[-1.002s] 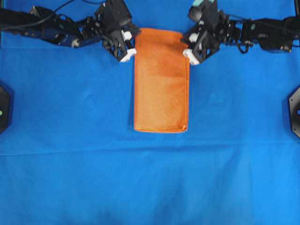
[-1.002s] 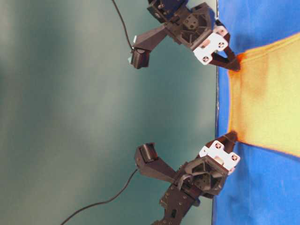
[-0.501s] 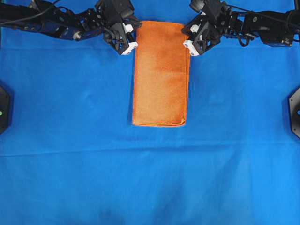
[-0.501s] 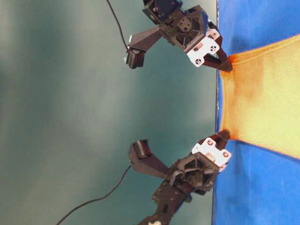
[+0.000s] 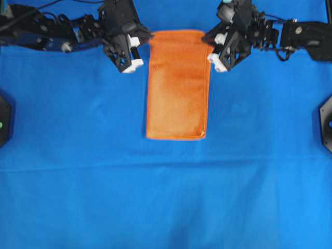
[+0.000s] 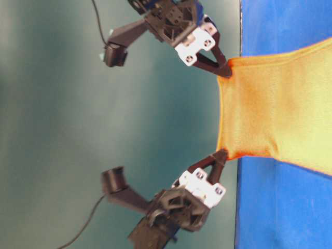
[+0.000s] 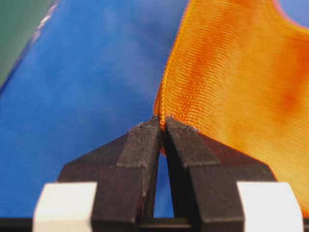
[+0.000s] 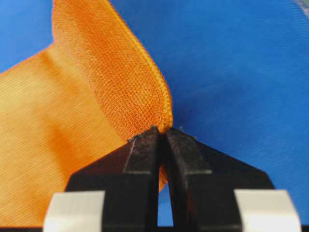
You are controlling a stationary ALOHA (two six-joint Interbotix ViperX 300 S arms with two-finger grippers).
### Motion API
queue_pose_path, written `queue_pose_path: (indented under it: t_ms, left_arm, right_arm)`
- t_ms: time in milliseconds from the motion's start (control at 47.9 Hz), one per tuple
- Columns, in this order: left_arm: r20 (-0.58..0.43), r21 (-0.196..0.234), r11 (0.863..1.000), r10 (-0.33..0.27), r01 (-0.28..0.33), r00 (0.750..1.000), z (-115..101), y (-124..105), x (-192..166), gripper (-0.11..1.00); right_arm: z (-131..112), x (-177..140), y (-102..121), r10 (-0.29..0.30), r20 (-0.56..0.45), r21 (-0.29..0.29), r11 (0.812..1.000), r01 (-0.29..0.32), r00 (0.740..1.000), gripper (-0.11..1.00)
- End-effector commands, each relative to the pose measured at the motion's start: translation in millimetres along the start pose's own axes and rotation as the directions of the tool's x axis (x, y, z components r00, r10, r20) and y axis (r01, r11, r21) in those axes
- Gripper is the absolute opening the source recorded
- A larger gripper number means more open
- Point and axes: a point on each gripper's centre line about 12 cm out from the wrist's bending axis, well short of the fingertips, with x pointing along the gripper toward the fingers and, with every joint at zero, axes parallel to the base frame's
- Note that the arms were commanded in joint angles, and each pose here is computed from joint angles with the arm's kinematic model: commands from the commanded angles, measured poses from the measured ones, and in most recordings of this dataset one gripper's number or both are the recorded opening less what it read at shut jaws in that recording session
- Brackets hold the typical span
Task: Fold the orange towel.
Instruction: 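Pull the far end toward the near end with both grippers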
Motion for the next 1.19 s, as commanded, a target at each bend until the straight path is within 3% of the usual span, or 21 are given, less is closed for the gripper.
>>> queue_pose_path:
  t_ms: [0,209,334,459,647,772,1169]
  left_arm:
    - [0.051,0.015,1.000,-0.022,0.021,0.998,17.4,-11.3,-17.2,0.02]
    - [0.022,0.041,0.992,-0.119,0.118,0.993,10.1,-54.4,-29.7,0.02]
    - [0.003,0.080,0.979,-0.188,0.187,0.982,5.3,-85.8,-34.2,0.02]
    - [-0.027,0.088,0.968,-0.233,0.234,0.972,-6.0,-107.6,-34.6,0.02]
    - [-0.097,0.052,0.960,-0.268,0.274,0.959,-32.3,-128.8,-26.1,0.02]
    - [-0.104,0.055,0.955,-0.284,0.290,0.953,-42.1,-138.0,-23.1,0.02]
    - [-0.104,0.064,0.939,-0.330,0.338,0.938,-48.1,-161.6,-28.1,0.02]
  right_arm:
    - [8.8,-13.5,15.8,0.031,0.032,-0.023,0.999,-0.030,0.999,0.04]
    - [-8.2,-20.6,49.2,0.097,-0.014,-0.060,0.993,-0.097,0.995,0.04]
    - [-19.6,-23.3,66.8,0.134,-0.042,-0.067,0.988,-0.136,0.990,0.04]
    - [-33.3,-26.2,80.7,0.164,-0.074,-0.068,0.983,-0.169,0.984,0.04]
    - [-56.8,-26.1,91.7,0.185,-0.133,-0.058,0.979,-0.194,0.974,0.04]
    - [-68.9,-20.9,95.9,0.189,-0.169,-0.035,0.980,-0.198,0.967,0.04]
    - [-79.6,-16.8,123.9,0.267,-0.178,-0.030,0.961,-0.276,0.947,0.04]
